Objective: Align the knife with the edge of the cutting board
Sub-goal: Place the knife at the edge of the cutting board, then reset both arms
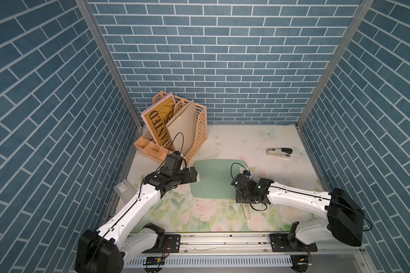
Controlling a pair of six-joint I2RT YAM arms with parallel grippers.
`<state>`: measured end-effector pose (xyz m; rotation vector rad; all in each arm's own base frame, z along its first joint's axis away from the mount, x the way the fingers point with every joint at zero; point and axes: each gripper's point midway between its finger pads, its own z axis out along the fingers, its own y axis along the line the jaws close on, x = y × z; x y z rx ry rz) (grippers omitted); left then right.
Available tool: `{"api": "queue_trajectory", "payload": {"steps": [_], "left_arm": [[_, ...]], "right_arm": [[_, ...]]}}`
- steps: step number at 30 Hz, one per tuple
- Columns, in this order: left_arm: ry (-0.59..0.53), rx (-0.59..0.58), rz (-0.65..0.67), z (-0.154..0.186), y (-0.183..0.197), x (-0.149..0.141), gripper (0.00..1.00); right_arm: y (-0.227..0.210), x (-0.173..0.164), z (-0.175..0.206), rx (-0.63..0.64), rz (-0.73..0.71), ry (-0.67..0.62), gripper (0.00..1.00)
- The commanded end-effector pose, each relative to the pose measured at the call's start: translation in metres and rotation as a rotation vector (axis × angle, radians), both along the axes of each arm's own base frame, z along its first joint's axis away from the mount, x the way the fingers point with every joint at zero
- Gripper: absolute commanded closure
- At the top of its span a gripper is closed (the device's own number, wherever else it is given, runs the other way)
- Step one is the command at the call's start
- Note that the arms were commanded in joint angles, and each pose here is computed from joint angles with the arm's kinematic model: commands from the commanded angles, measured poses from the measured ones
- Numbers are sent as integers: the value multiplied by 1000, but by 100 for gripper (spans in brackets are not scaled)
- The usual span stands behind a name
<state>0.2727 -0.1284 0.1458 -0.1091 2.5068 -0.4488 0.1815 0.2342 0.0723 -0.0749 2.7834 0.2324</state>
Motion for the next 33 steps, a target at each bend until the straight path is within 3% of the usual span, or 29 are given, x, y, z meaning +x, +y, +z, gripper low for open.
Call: {"api": "queue_trajectory", "payload": {"steps": [1,4,7,9,12,14,18,24,28,33], "left_arm": [[3,14,-5,-2,2,-4,0],[1,16,-1,-2,3,-5,0],[-1,18,0,-2,3,-5,0],[-3,21,3,-1,4,-4,0],[-8,23,6,0,5,-4,0],[-10,24,9,1,6,-4,0],[-17,25,22,2,8,-3,0],[-71,41,68,17,14,8,0],[-209,69,200,47,30,35,0],[-464,183,438,92,75,58,0]], "right_arm": [[0,14,47,19,14,-100,42],[6,37,119,101,27,-300,43],[-3,56,213,225,21,-591,41],[-20,64,271,281,-6,-763,33],[-48,72,323,287,-57,-911,28],[-61,77,338,256,-83,-955,26],[-77,90,332,202,-110,-943,24],[-91,117,293,139,-126,-929,22],[-113,147,248,57,-180,-892,17],[-174,170,169,-54,-351,-812,13]]}}
